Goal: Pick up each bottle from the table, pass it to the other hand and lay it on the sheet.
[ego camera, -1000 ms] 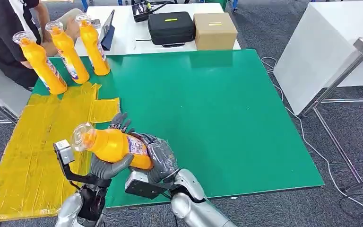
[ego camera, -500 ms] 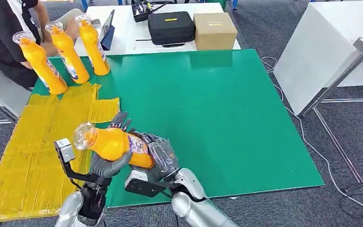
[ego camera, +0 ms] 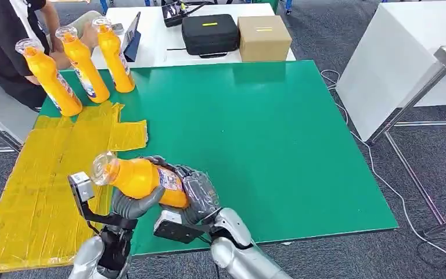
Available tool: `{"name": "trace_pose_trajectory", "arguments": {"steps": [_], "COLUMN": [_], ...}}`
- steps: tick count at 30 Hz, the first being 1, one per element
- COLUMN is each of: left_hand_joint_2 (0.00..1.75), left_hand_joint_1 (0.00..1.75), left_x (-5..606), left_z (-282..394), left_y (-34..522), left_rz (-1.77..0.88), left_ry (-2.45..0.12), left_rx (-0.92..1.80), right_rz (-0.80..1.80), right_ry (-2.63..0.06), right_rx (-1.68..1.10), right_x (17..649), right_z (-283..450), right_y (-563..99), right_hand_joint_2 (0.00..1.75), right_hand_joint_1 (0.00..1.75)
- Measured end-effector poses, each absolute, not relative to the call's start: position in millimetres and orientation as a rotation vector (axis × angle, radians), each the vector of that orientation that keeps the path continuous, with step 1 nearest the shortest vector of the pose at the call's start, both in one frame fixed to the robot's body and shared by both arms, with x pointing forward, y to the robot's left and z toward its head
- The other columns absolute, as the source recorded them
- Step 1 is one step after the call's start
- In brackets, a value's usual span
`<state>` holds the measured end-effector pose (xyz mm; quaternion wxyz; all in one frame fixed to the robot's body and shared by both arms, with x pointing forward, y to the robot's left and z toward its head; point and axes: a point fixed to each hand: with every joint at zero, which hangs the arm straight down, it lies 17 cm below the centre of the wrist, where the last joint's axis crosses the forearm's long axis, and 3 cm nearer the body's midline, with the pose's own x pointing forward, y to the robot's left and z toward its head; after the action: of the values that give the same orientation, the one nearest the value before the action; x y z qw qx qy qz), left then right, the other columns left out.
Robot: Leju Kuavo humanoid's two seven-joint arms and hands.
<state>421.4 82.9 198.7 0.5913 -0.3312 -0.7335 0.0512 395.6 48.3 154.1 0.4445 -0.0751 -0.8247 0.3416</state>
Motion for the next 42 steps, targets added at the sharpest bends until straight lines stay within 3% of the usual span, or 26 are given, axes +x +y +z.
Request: {"name": "trace_pose_trajectory", "arguments": {"steps": [4, 5, 6, 15, 21, 26, 29, 32, 42], "left_hand_joint_2": [1.75, 1.75, 1.75, 1.75, 1.75, 1.75, 1.75, 1.75, 1.75], "left_hand_joint_1": [1.75, 1.75, 1.75, 1.75, 1.75, 1.75, 1.75, 1.75, 1.75], "left_x": [417, 416, 415, 416, 417, 418, 409, 402, 398], "left_z": [195, 194, 193, 192, 186, 185, 207, 229, 241], "left_y": [81, 80, 79, 88, 122, 168, 192, 192, 191], "left_rz": [0.122, 0.121, 0.119, 0.157, 0.212, 0.191, -0.027, -0.216, -0.349], "left_ry": [-1.707, -1.707, -1.704, -1.733, -1.785, -1.896, -2.074, -2.162, -2.184], "left_rx": [-0.768, -0.767, -0.767, -0.730, -0.594, -0.273, 0.237, 0.524, 0.742], "right_rz": [0.832, 0.823, 0.814, 0.765, 0.729, 0.684, 0.622, 0.562, 0.499], "right_ry": [-2.041, -2.038, -2.035, -2.000, -2.016, -2.044, -2.074, -2.104, -2.148], "right_rx": [-0.180, -0.170, -0.158, -0.078, -0.124, -0.211, -0.302, -0.377, -0.450], "right_x": [392, 390, 389, 374, 372, 378, 379, 376, 365], "right_z": [149, 147, 145, 128, 135, 149, 162, 173, 191], "right_y": [46, 45, 44, 28, 7, -19, -47, -75, -106], "right_hand_joint_2": [1.75, 1.75, 1.75, 1.75, 1.75, 1.75, 1.75, 1.75, 1.75], "right_hand_joint_1": [1.73, 0.35, 0.00, 0.00, 0.00, 0.00, 0.00, 0.00, 0.00]}}
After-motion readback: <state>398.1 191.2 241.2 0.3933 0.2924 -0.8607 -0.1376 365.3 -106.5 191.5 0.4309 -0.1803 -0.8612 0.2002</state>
